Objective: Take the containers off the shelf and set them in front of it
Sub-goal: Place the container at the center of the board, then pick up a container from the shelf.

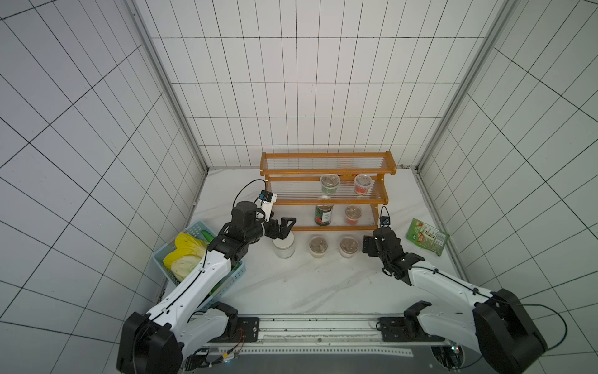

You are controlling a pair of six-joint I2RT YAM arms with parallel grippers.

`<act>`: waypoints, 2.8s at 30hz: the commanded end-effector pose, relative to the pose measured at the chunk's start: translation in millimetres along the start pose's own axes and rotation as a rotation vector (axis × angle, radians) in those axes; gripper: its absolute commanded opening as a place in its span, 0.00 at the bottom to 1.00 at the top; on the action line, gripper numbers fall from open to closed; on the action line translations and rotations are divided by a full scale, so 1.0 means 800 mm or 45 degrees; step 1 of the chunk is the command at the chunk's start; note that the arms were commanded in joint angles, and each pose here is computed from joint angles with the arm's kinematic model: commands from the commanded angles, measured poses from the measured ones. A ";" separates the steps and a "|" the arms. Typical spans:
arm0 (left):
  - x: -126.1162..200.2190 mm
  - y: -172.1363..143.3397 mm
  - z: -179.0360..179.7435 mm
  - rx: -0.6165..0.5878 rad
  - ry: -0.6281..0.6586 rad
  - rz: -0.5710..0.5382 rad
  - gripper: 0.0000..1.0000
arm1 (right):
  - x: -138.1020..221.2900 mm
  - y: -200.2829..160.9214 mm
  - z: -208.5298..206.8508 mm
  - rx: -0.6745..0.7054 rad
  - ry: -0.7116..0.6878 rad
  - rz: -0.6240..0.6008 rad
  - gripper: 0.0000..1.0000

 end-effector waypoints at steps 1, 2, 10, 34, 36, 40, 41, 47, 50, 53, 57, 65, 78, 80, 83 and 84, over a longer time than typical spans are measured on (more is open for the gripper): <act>0.004 0.016 -0.010 -0.027 -0.026 -0.056 0.99 | 0.000 -0.006 -0.008 0.000 -0.051 0.037 0.92; 0.004 0.016 -0.010 -0.025 -0.028 -0.055 0.99 | 0.000 -0.006 -0.008 -0.001 -0.054 0.036 0.92; 0.005 0.018 -0.011 -0.033 -0.030 -0.060 0.98 | 0.000 -0.004 -0.014 -0.017 -0.060 0.035 0.95; -0.126 0.057 -0.107 -0.175 -0.003 -0.130 0.99 | 0.102 0.130 -0.018 0.176 0.242 -0.302 0.99; -0.144 0.062 -0.111 -0.169 0.008 -0.135 0.99 | 0.110 0.133 -0.020 0.191 0.255 -0.310 0.99; -0.173 0.072 -0.114 -0.153 0.036 -0.160 0.98 | 0.122 0.132 -0.028 0.189 0.241 -0.329 0.99; -0.180 0.076 -0.111 -0.145 0.065 -0.170 0.98 | 0.125 0.132 -0.031 0.185 0.236 -0.333 0.99; -0.212 0.084 -0.112 -0.136 0.082 -0.174 0.98 | 0.137 0.134 -0.039 0.190 0.225 -0.357 0.99; -0.224 0.084 -0.112 -0.136 0.065 -0.168 0.98 | 0.139 0.132 -0.042 0.192 0.221 -0.355 0.99; -0.234 0.086 -0.111 -0.136 0.063 -0.166 0.99 | 0.139 0.129 -0.043 0.185 0.220 -0.355 0.99; -0.247 0.087 -0.103 -0.147 0.133 -0.152 0.99 | 0.142 0.127 -0.046 0.178 0.223 -0.363 0.99; -0.267 0.088 -0.094 -0.150 0.143 -0.129 0.99 | 0.145 0.128 -0.050 0.167 0.216 -0.378 0.99; -0.280 0.073 -0.090 -0.183 0.134 -0.027 0.95 | 0.141 0.128 -0.050 0.158 0.233 -0.364 0.99; -0.280 0.068 -0.087 -0.198 0.159 -0.017 0.94 | 0.141 0.129 -0.050 0.156 0.232 -0.364 0.99; -0.281 0.063 -0.085 -0.240 0.194 -0.020 0.93 | 0.140 0.129 -0.050 0.158 0.232 -0.361 0.99; -0.281 0.063 -0.086 -0.248 0.201 -0.022 0.93 | 0.140 0.129 -0.050 0.159 0.232 -0.360 0.99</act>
Point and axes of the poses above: each gripper's point midway between its finger pads, its own x axis back along the fingers, its own z axis along the line the jaws close on, y = z × x, the point moved 5 cm from there along x, back along the fingers, and after that the axes turned 15 degrees about x, right-handed, at the moved point
